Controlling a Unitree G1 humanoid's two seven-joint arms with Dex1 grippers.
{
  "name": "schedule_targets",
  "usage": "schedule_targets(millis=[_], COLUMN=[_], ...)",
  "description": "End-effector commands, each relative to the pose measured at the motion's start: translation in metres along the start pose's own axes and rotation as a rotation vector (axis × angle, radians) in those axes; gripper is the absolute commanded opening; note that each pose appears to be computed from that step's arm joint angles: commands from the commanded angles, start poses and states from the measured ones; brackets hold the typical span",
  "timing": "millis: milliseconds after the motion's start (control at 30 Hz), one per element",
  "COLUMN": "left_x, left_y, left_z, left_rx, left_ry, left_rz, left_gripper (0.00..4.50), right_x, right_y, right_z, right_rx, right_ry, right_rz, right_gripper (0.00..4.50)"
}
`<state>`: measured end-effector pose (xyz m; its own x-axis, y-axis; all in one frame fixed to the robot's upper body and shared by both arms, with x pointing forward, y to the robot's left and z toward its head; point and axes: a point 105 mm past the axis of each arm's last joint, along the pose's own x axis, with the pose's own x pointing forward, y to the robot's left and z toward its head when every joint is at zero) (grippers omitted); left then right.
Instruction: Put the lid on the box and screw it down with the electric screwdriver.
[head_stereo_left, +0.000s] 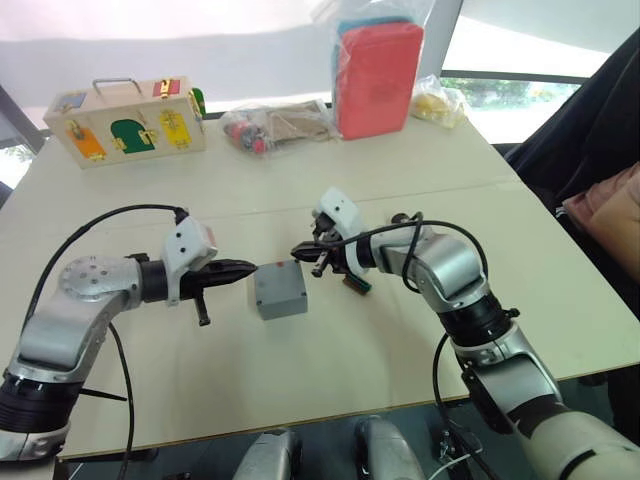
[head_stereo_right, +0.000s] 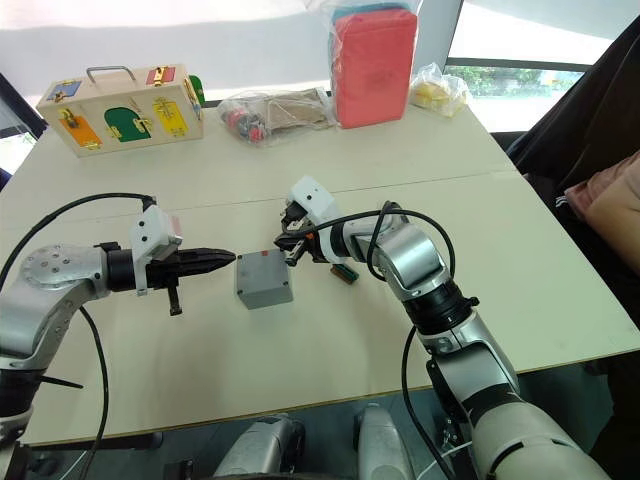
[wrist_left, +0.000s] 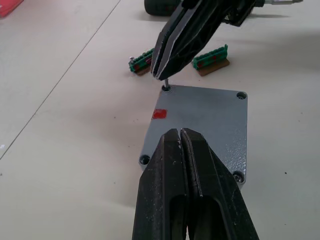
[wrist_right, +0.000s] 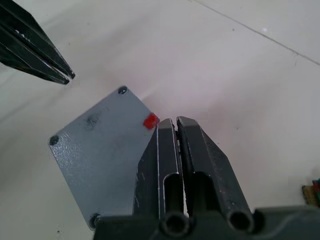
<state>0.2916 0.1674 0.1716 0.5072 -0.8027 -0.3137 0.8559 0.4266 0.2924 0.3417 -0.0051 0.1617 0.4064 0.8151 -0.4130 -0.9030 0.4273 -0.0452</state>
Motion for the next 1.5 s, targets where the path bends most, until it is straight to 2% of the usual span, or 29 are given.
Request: schedule_targets(millis=[33, 600, 700, 867, 900, 1000, 1033, 1200, 1367, 1500], left_x=[-0.004, -0.003, -0.003, -0.003, -0.002, 0.000, 0.001, 0.002, 0.006, 0.014], left_y=[0.002, 0.000, 0.000, 0.000, -0.001, -0.003, -0.004, -0.003, -0.002, -0.005], left_z=[0.012, 0.012, 0.012, 0.013, 0.013, 0.016, 0.017, 0.021, 0.038, 0.037], left_rx=[0.045, 0.045, 0.045, 0.045, 0.045, 0.045, 0.044, 0.063, 0.070, 0.071], left_ry=[-0.027, -0.029, -0.028, -0.029, -0.030, -0.041, -0.045, -0.058, -0.133, -0.144], left_rz=[0.016, 0.015, 0.014, 0.011, 0.010, -0.001, -0.006, -0.024, -0.047, -0.058], left_gripper=[0.00, 0.00, 0.00, 0.00, 0.00, 0.00, 0.00, 0.00, 0.00, 0.00], right_x=[-0.001, 0.008, 0.006, 0.001, -0.003, -0.018, -0.025, -0.064, -0.117, -0.142], right_y=[-0.001, -0.001, 0.001, -0.002, -0.003, -0.009, -0.011, -0.034, -0.077, -0.086], right_z=[0.006, -0.012, -0.009, -0.002, 0.001, 0.016, 0.022, 0.032, 0.006, -0.009], right_rx=[-0.034, -0.047, -0.039, -0.052, -0.059, -0.065, -0.063, -0.018, 0.021, 0.172], right_ry=[-0.024, 0.028, 0.012, -0.011, -0.020, -0.051, -0.064, -0.003, 0.296, 0.421], right_rz=[-0.004, 0.006, 0.023, 0.012, 0.005, -0.031, -0.043, -0.176, -0.413, -0.444], right_gripper=[0.02, 0.02, 0.78, 2.89, 3.15, 4.31, 4.48, 4.48, 4.48, 4.48])
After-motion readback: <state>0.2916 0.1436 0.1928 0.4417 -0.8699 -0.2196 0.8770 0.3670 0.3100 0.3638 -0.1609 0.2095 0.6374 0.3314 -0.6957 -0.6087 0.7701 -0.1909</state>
